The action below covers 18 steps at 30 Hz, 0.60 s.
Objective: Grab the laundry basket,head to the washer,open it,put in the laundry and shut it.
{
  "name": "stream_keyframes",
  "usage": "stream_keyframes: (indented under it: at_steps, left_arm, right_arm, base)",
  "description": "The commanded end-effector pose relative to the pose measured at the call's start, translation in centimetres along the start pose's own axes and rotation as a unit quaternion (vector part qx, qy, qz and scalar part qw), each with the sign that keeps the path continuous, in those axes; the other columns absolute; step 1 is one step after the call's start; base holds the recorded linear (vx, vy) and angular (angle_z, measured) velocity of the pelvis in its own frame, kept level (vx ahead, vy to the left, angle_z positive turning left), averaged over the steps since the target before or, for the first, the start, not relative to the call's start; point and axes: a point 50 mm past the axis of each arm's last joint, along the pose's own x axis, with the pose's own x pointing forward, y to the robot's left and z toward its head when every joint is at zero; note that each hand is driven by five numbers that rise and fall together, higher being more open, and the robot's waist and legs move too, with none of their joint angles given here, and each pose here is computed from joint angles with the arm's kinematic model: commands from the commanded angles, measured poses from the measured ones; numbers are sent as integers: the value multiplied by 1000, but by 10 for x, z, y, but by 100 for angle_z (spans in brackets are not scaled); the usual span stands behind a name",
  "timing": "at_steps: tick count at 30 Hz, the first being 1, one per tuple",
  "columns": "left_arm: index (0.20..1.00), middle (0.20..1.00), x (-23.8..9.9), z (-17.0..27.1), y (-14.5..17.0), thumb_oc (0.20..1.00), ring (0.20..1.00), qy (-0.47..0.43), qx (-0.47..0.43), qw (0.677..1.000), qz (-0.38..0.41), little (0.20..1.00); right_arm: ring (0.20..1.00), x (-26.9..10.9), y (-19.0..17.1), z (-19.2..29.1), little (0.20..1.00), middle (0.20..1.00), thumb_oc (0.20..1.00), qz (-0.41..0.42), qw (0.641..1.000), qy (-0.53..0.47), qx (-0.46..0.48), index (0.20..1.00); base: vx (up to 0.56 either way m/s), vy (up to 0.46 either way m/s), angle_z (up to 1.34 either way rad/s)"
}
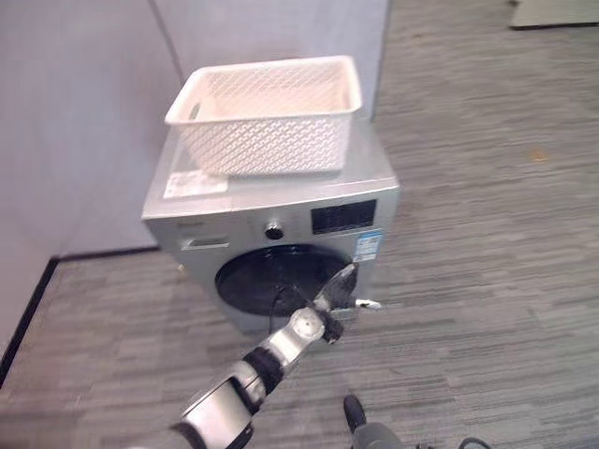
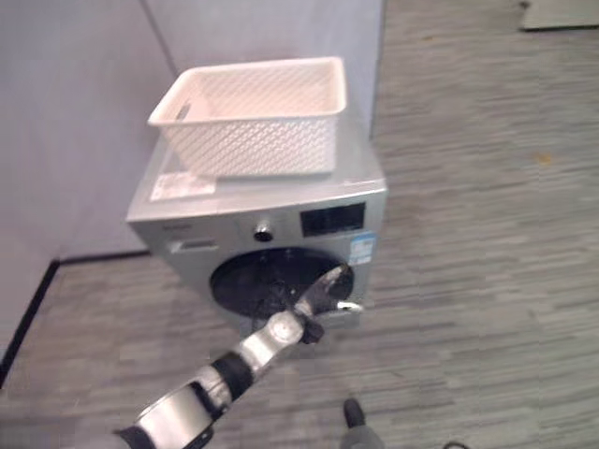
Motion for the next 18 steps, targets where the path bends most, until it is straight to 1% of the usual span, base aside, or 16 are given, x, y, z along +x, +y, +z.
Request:
stream_keyframes:
  at_steps: [1, 4, 5, 6, 7, 8, 9, 10, 11, 12, 13, 15, 17, 18]
  left_arm:
    - [1000, 1000, -13, -18, 28, 1000, 1000, 0, -26, 1000, 16, 1000]
    - [1000, 1000, -43, -60, 45, 1000, 1000, 62, -45, 996, 44, 1000]
    - [1000, 1000, -43, -60, 46, 1000, 1000, 62, -44, 996, 45, 1000]
    - [1000, 1000, -62, -79, 57, 1000, 1000, 92, -43, 993, 65, 1000]
    - [1000, 1000, -71, -87, 63, 1000, 1000, 106, -37, 991, 75, 1000]
    - [1000, 1000, -71, -87, 63, 1000, 1000, 106, -36, 991, 75, 1000]
    - [1000, 1000, -83, -98, 69, 1000, 1000, 127, -31, 988, 86, 1000]
    - [1000, 1000, -105, -116, 77, 1000, 1000, 161, -17, 981, 103, 1000]
    - [1000, 1000, -105, -116, 77, 1000, 1000, 161, -17, 981, 103, 1000]
    - [1000, 1000, -126, -132, 84, 1000, 1000, 198, 0, 972, 125, 1000]
    - [1000, 1000, -126, -132, 84, 1000, 1000, 198, 0, 972, 125, 1000]
    - [1000, 1000, -139, -142, 87, 1000, 1000, 223, 21, 965, 137, 1000]
    - [1000, 1000, -159, -164, 86, 1000, 1000, 280, 14, 946, 164, 1000]
    - [1000, 1000, -162, -169, 85, 1000, 1000, 295, 16, 941, 167, 1000]
  right_arm:
    - [1000, 2, 11, 30, 1000, 1000, 1000, 2, 999, -43, 30, 1000]
    - [1000, 2, 14, 28, 1000, 1000, 1000, 8, 998, -43, 41, 1000]
    - [1000, 2, 14, 29, 1000, 1000, 1000, 8, 998, -44, 41, 1000]
    - [1000, 2, 12, 23, 1000, 1000, 1000, 7, 998, -33, 49, 1000]
    - [1000, 2, 11, 23, 1000, 1000, 1000, 6, 998, -31, 51, 1000]
    - [1000, 2, 11, 23, 1000, 1000, 1000, 6, 998, -31, 51, 1000]
    - [1000, 3, 9, 23, 1000, 1000, 1000, 6, 998, -30, 50, 1000]
    - [1000, 3, 7, 23, 1000, 1000, 1000, 6, 999, -29, 45, 1000]
    - [1000, 3, 7, 23, 1000, 1000, 1000, 6, 999, -29, 45, 1000]
    - [1000, 3, 5, 24, 1000, 1000, 1000, 1, 999, -31, 43, 1000]
    - [1000, 3, 5, 25, 1000, 1000, 1000, 1, 999, -31, 43, 1000]
    - [1000, 4, 2, 30, 1000, 1000, 1000, -4, 998, -36, 49, 1000]
    - [1000, 5, 0, 33, 1000, 1000, 1000, -9, 998, -37, 50, 1000]
    - [1000, 5, -1, 31, 1000, 1000, 1000, -11, 998, -35, 49, 1000]
  base:
    - [-47, -66, 78]
    - [-21, -44, 71]
    - [-12, -26, 64]
    - [1, -38, 53]
    - [7, -35, 51]
    - [5, -42, 61]
    - [16, -74, 50]
    - [16, -74, 36]
    - [-5, -158, 7]
    - [-23, -109, 2]
    - [-36, -169, 9]
    - [3, -121, 14]
    - [85, -19, 11]
    - [79, 48, -2]
